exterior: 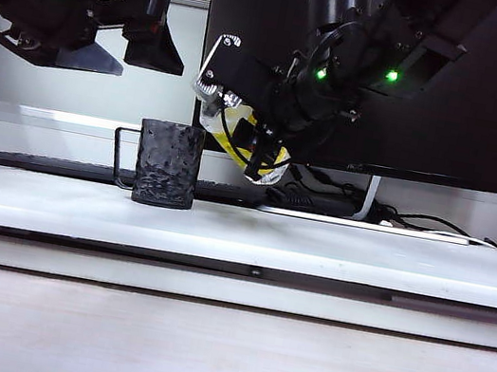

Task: Carefully pick up the bottle and pour some water from the bottle into the cup.

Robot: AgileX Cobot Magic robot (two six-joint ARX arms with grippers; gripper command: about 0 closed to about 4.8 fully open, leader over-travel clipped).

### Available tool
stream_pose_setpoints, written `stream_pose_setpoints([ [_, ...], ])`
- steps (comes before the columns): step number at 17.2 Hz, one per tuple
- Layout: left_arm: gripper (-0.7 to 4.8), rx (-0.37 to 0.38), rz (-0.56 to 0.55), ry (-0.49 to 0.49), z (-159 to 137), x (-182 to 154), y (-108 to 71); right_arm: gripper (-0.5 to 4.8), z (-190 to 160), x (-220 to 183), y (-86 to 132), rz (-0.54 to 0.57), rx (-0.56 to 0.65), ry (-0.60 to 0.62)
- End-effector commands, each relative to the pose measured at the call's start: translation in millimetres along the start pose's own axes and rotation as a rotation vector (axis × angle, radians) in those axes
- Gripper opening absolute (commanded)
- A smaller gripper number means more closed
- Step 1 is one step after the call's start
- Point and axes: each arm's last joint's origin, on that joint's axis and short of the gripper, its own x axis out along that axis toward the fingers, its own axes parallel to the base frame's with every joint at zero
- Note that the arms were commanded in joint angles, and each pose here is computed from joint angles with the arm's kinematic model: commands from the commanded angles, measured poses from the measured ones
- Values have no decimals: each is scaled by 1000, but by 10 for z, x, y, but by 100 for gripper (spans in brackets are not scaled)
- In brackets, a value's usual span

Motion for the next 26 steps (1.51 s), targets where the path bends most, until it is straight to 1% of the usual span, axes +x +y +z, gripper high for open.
stream_pose_setpoints([
  [1,479,2,-4,-15,24,-2,0,175,65,50,-142,-102,-55,-41],
  [4,479,2,-3,-13,21,-2,1,175,80,138,-158,-119,-68,-52],
  [6,479,2,-3,-9,18,-2,1,175,74,147,-150,-119,-139,-47],
  [12,479,-2,-4,21,-11,-2,1,175,74,145,-157,-128,-249,-39],
  [15,479,-3,-4,31,-22,-3,0,175,24,145,-180,-138,-265,-12],
  [18,479,-3,-4,31,-22,-3,0,175,-81,139,-229,-148,-317,22],
  [23,479,-4,-4,37,-28,-4,0,175,-86,138,-238,-153,-327,20],
  [26,479,-4,-4,39,-30,-3,-1,175,-89,139,-232,-146,-401,27],
])
